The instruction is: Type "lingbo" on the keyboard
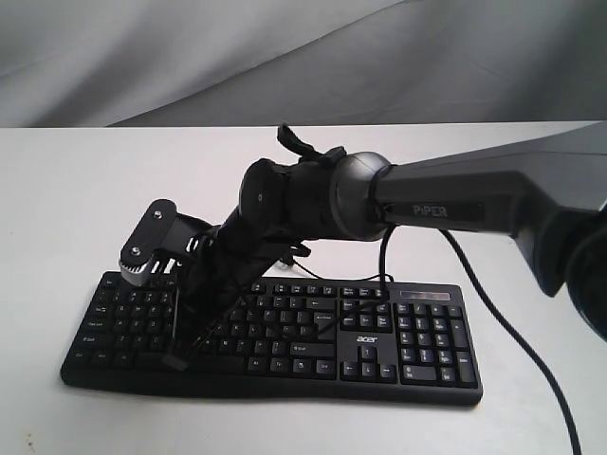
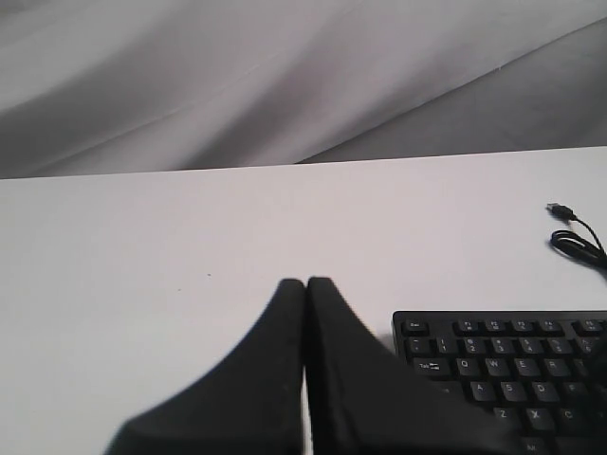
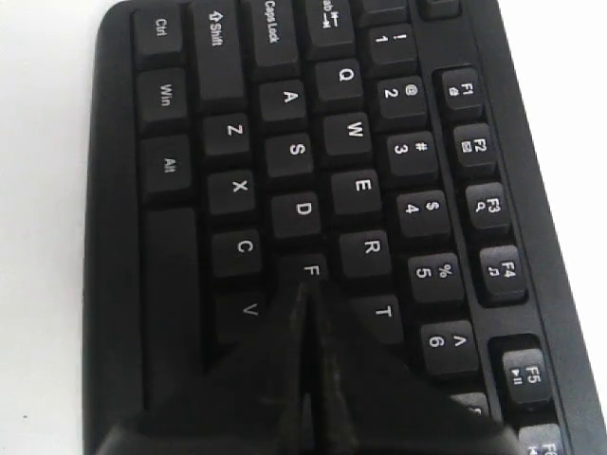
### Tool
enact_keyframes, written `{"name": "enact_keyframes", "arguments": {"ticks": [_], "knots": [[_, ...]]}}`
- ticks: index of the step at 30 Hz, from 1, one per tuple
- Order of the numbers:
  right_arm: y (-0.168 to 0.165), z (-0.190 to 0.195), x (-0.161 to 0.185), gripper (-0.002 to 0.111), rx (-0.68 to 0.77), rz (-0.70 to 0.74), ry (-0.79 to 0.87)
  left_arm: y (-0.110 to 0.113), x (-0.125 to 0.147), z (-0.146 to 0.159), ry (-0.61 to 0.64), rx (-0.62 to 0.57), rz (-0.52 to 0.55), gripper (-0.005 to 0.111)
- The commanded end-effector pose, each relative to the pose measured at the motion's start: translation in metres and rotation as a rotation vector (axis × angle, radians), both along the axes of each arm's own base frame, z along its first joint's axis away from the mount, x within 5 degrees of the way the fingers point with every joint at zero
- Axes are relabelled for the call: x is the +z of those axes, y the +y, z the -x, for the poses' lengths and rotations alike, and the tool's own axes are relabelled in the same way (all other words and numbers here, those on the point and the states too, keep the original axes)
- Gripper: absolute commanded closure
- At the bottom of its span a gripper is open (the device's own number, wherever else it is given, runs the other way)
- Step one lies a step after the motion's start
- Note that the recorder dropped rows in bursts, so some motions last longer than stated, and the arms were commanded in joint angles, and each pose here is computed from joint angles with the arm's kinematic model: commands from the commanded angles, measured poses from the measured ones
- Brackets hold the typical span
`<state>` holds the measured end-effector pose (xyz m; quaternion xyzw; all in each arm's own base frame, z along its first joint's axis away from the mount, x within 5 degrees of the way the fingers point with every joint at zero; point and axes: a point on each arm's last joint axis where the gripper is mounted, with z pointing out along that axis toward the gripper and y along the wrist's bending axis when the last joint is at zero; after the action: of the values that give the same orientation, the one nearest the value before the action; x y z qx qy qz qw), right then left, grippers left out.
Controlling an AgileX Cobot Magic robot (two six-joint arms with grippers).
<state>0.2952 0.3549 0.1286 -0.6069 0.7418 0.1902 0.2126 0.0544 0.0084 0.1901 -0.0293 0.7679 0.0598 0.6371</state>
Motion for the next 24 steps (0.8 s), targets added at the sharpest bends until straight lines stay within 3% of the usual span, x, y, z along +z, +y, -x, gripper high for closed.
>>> {"name": "enact_keyframes", "arguments": {"ticks": [1,24], "knots": [[0.002,0.0,0.001,0.108,-0.007,-0.011,0.001,0.0,-0.001,0.0,-0.007,0.0,0.005,0.106],[0.002,0.0,-0.013,0.108,-0.004,0.013,0.023,0.0,-0.001,0.0,-0.007,0.0,0.005,0.106]]}}
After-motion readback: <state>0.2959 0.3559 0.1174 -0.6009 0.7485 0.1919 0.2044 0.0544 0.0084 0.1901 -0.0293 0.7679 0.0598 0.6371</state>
